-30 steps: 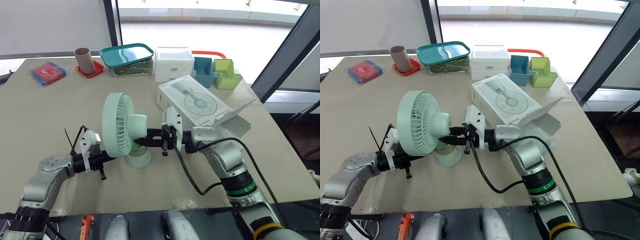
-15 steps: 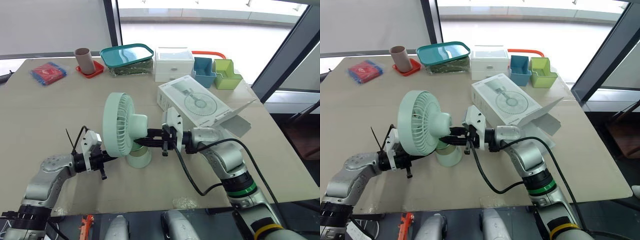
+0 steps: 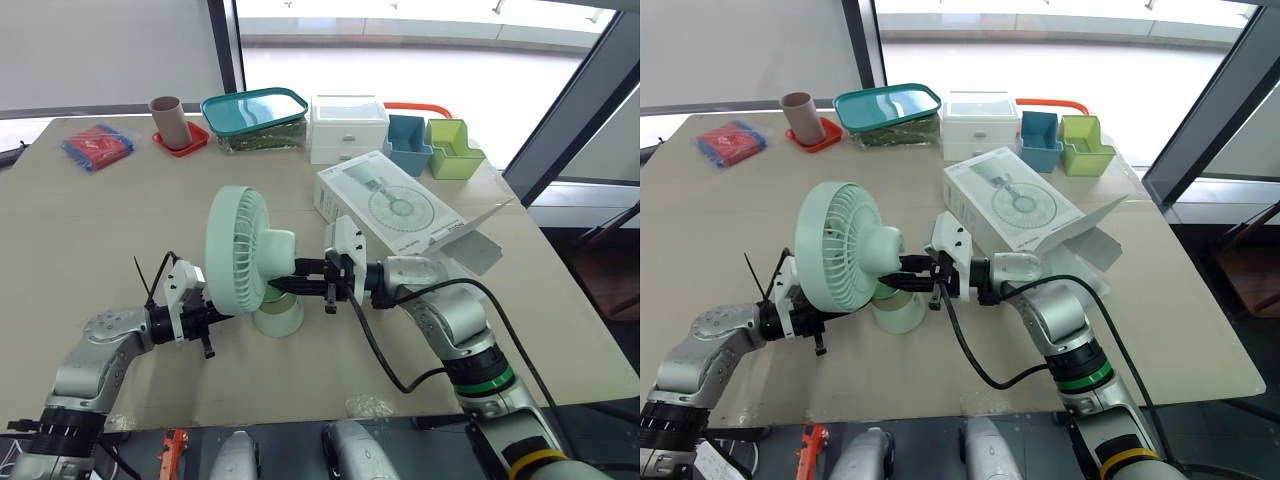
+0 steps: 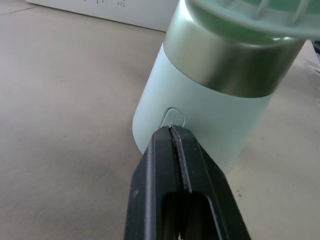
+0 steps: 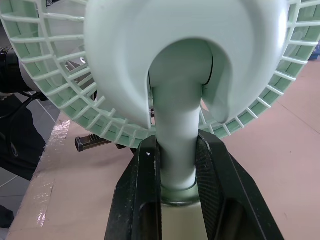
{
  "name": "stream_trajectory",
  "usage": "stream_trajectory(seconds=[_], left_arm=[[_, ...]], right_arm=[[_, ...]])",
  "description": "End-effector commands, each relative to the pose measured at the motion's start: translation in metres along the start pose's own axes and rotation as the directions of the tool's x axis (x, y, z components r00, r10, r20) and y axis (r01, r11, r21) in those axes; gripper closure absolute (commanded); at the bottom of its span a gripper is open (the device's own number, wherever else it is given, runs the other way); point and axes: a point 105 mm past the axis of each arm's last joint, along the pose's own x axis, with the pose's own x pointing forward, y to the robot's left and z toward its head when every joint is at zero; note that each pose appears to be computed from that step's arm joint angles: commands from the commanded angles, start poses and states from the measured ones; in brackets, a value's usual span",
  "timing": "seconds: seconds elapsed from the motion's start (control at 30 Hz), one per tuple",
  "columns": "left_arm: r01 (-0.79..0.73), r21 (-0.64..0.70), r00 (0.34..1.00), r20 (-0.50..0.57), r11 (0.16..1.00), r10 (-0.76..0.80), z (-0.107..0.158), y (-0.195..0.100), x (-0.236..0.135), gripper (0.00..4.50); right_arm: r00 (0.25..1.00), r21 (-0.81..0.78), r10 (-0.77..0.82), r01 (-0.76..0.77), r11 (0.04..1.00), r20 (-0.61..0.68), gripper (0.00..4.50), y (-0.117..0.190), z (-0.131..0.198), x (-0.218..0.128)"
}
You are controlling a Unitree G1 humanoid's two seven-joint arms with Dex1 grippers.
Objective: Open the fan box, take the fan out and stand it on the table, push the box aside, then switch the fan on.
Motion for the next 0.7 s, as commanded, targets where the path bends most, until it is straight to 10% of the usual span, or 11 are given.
stream_trajectory(seconds=[0.03, 0.7], left_arm=[[0.053, 0.038, 0.998, 0.025, 0.998, -0.054, 0.0084, -0.0076, 0.009, 4.48], [0.067, 0.044, 0.997, 0.028, 0.997, -0.069, 0.0115, -0.0094, 0.0114, 4.48]], right_arm=[[0.999, -0.042, 0.036, -0.034, 0.999, 0.037, 4.13, 0.0097, 0.0123, 0.0044], [0.999, -0.041, 0.034, -0.033, 0.999, 0.031, 4.13, 0.0095, 0.0108, 0.0049]])
